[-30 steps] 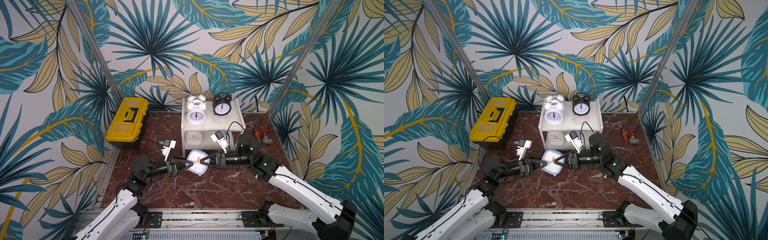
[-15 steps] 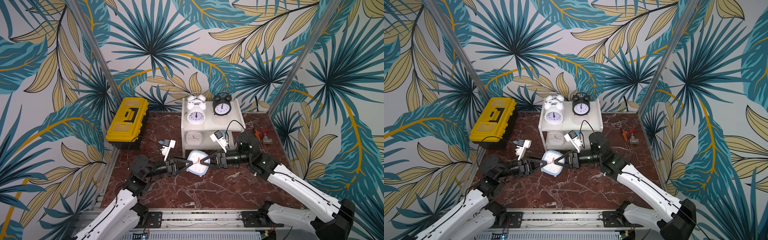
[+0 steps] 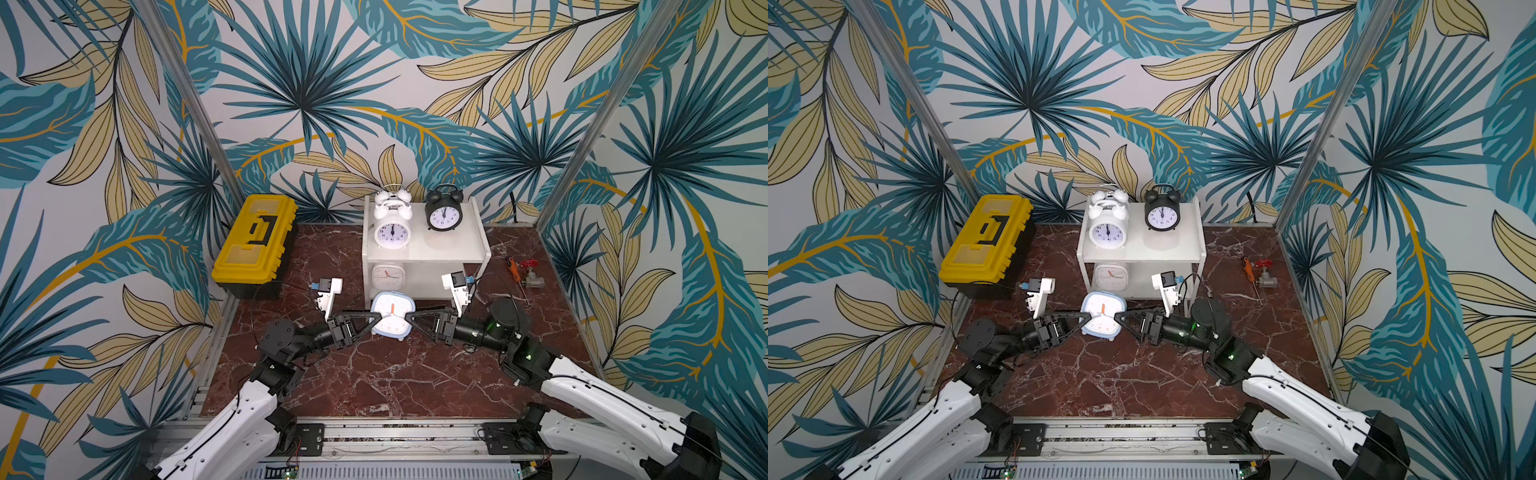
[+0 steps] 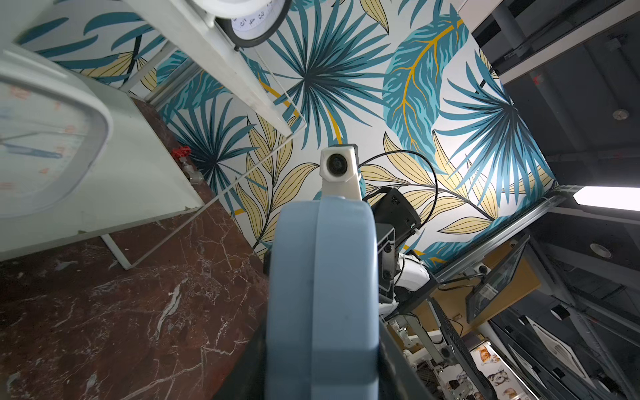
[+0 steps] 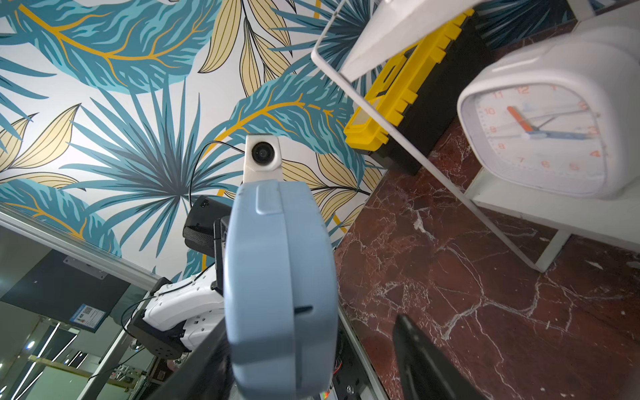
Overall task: Place the alarm clocks on the shelf by style
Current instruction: Pick up the alarm from the center of the board.
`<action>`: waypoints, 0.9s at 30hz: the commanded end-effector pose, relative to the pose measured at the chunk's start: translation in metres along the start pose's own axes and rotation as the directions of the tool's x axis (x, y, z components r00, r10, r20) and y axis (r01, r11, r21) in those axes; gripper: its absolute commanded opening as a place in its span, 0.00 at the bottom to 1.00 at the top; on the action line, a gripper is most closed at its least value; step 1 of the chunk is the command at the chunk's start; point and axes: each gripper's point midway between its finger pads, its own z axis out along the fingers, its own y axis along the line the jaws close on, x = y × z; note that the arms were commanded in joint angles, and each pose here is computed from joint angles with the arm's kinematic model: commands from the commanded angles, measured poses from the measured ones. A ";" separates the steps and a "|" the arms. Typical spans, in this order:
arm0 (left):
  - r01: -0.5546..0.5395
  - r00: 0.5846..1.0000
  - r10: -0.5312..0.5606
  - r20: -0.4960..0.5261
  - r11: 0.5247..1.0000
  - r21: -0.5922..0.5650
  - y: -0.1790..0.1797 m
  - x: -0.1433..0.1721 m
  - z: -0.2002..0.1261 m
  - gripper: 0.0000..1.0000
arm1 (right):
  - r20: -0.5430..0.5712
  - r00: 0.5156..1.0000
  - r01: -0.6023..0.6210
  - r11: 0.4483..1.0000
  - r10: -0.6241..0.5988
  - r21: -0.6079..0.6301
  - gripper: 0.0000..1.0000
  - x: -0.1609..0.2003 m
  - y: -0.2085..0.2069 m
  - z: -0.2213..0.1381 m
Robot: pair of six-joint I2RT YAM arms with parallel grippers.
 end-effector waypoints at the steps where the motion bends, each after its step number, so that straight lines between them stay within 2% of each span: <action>1: -0.047 0.998 0.045 0.040 0.998 0.046 -0.012 -0.006 -0.003 0.23 | 0.063 0.998 0.011 1.000 -0.011 -0.010 0.65 -0.013 0.006 0.004; 8: -0.043 0.998 0.041 0.051 0.999 0.023 -0.006 -0.005 -0.005 0.23 | 0.016 1.000 0.027 0.999 -0.027 -0.023 0.42 -0.001 0.017 0.009; 9: -0.042 0.998 0.041 0.048 0.999 0.020 -0.005 -0.005 -0.004 0.27 | 0.010 1.000 0.029 0.999 -0.029 -0.028 0.37 0.000 0.018 0.009; 13: -0.037 0.999 0.037 0.017 0.999 0.015 -0.005 -0.001 -0.003 0.59 | -0.020 0.999 0.043 0.999 -0.044 -0.017 0.28 0.002 0.020 0.009; 15: -0.043 0.999 0.043 -0.010 0.999 0.011 -0.005 0.001 -0.002 0.65 | -0.037 0.998 0.055 0.998 -0.055 -0.005 0.27 0.003 0.020 0.009; 20: -0.066 0.997 0.066 -0.036 0.998 -0.004 -0.010 0.001 -0.001 0.64 | -0.081 0.994 0.071 0.997 -0.069 0.017 0.26 0.006 0.019 0.010; 25: -0.090 0.996 0.091 -0.019 0.996 0.009 -0.017 -0.001 -0.003 0.44 | -0.091 0.994 0.068 0.997 -0.065 0.025 0.26 0.009 0.016 0.011; 27: -0.096 0.995 0.097 -0.017 0.995 0.018 -0.020 -0.001 -0.004 0.40 | -0.096 0.993 0.066 0.998 -0.063 0.021 0.26 0.009 0.016 0.012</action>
